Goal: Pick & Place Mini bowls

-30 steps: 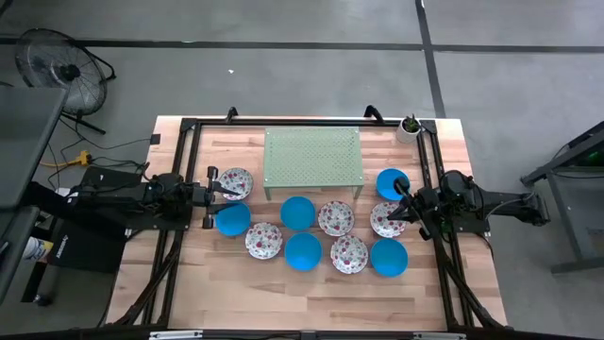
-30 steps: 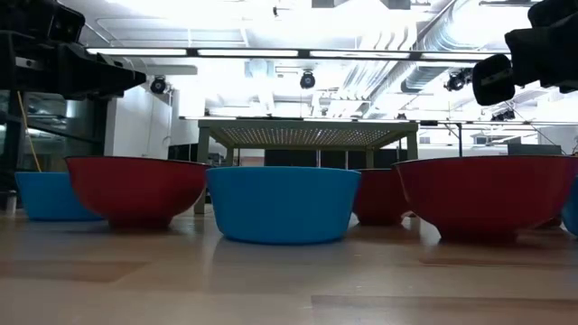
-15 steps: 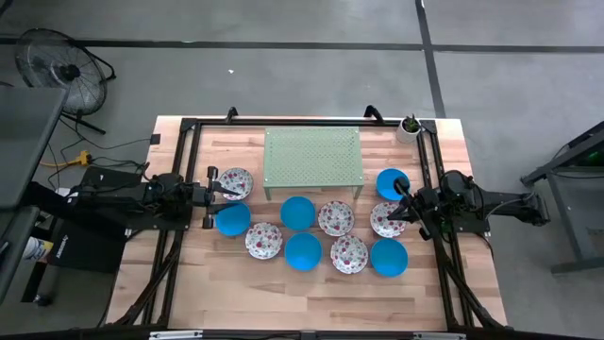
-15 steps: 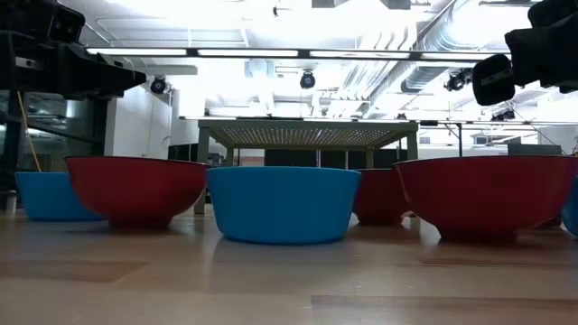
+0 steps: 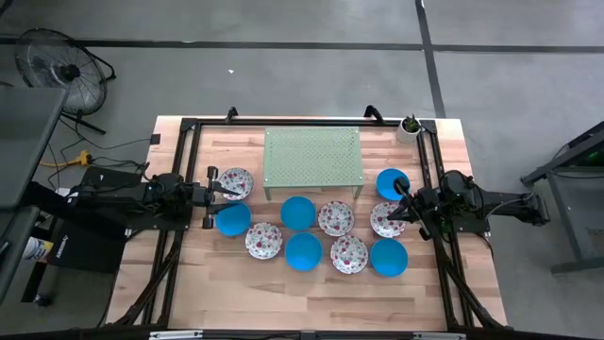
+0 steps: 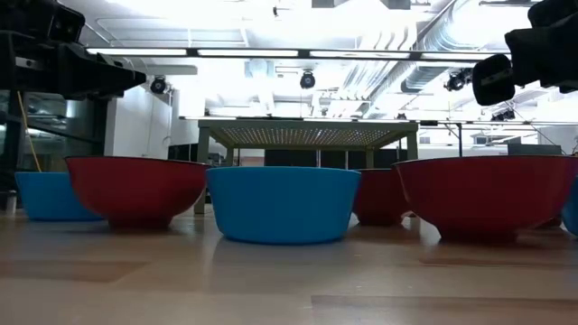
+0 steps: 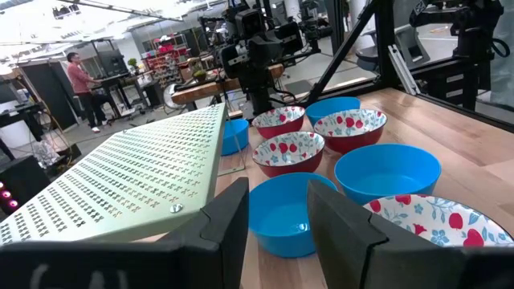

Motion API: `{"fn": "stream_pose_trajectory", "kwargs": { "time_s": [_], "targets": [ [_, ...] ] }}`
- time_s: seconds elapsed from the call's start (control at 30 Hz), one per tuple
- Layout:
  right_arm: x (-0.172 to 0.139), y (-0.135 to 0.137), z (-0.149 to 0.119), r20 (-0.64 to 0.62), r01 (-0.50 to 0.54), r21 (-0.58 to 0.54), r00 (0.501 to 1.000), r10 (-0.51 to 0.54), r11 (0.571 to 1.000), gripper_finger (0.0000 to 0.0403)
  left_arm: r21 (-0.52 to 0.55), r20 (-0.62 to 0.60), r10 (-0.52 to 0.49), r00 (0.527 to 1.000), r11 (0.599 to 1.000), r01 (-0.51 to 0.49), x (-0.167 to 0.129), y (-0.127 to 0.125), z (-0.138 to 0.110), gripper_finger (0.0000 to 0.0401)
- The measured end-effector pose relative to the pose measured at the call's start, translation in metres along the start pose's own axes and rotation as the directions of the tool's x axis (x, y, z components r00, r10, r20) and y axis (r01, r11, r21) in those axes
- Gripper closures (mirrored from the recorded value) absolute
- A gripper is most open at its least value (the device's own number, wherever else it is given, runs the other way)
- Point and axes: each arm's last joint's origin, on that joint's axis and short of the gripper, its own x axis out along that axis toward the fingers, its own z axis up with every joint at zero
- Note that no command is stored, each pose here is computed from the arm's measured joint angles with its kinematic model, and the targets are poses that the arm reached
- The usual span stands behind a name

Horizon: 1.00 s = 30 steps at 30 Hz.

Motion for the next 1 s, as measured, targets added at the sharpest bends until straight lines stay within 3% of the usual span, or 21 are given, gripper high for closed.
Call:
{"fn": "stream_pose_trajectory", "kwargs": {
  "time_s": [0.9, 1.0],
  "targets": [
    [0.0000, 0.0000, 0.0000, 0.000, 0.000, -0.001, 1.000, 0.000, 1.000, 0.0402, 0.000, 0.000, 0.000, 1.000, 1.000, 0.000, 0.0000, 0.0000, 0.0000, 0.0277],
    [0.0000, -0.0008, 0.0001, 0.003, 0.028, -0.071, 1.000, -0.028, 0.997, 0.0402, 0.000, 0.000, 0.000, 1.000, 1.000, 0.000, 0.0000, 0.0000, 0.0000, 0.0277]
  ]
}}
